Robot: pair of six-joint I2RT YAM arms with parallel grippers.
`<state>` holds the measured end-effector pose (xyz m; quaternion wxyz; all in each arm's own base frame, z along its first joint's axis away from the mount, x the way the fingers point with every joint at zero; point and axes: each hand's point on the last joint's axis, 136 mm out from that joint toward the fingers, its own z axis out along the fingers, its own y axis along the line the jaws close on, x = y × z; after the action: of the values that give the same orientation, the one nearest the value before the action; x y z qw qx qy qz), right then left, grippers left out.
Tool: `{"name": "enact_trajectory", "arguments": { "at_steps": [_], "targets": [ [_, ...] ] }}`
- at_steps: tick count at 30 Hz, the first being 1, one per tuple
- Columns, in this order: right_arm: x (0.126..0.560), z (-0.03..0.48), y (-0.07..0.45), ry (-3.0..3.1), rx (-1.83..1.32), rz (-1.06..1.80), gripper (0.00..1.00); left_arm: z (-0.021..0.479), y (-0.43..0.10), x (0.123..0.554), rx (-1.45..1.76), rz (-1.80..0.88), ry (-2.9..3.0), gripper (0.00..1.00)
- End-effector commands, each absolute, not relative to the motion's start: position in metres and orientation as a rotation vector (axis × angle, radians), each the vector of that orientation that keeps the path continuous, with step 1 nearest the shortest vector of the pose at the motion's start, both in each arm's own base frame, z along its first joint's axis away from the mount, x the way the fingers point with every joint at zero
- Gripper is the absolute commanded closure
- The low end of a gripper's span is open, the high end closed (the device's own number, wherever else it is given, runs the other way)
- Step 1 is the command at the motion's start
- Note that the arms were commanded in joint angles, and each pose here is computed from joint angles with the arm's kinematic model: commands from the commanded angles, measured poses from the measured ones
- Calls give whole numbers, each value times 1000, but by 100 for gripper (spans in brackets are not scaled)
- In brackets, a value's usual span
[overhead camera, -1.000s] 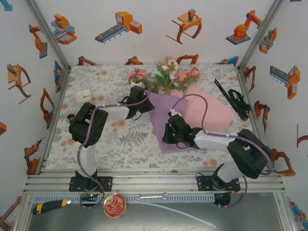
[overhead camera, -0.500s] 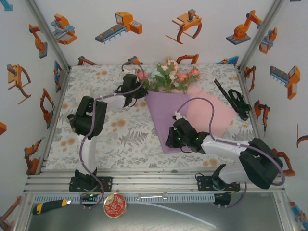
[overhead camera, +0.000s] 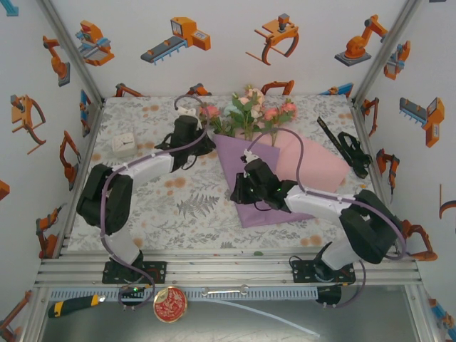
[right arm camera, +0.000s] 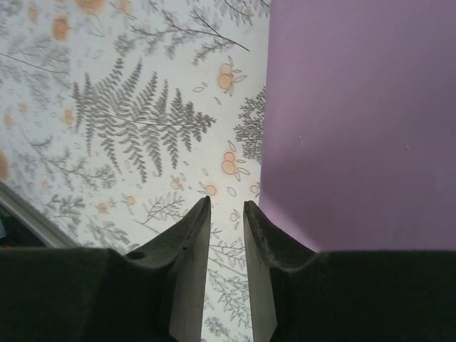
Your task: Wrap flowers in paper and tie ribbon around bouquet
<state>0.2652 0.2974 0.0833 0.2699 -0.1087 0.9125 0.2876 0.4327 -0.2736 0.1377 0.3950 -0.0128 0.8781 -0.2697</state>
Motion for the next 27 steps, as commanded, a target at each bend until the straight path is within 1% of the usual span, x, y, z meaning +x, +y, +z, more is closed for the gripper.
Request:
{"name": "enact_trajectory", "arguments": {
  "at_steps": [1, 4, 11, 14, 17, 19, 23, 25, 27],
  "targets": [
    [269, 76, 301, 2460, -316, 763, 75, 100, -287, 424, 33, -700, 2324, 100],
    [268, 60, 293, 2492, -287, 731, 77, 96, -304, 435, 59, -760, 2304, 100],
    [256, 43, 279, 2547, -242, 729, 80, 78, -310, 473, 31, -742, 2276, 100],
    [250, 42, 279, 2556, -250, 752, 80, 71, -307, 485, 2, -740, 2275, 100],
    [250, 57, 279, 2528, -255, 775, 78, 86, -298, 489, -11, -739, 2233, 100],
    [253, 78, 278, 2478, -248, 786, 75, 105, -288, 486, -12, -720, 2201, 99],
    [267, 125, 260, 2338, -171, 769, 61, 151, -269, 460, -2, -694, 2135, 88],
    [276, 142, 239, 2282, -99, 739, 55, 165, -271, 438, 18, -715, 2132, 87],
    [287, 155, 203, 2234, 16, 669, 50, 169, -284, 407, 88, -735, 2155, 87]
  ]
}}
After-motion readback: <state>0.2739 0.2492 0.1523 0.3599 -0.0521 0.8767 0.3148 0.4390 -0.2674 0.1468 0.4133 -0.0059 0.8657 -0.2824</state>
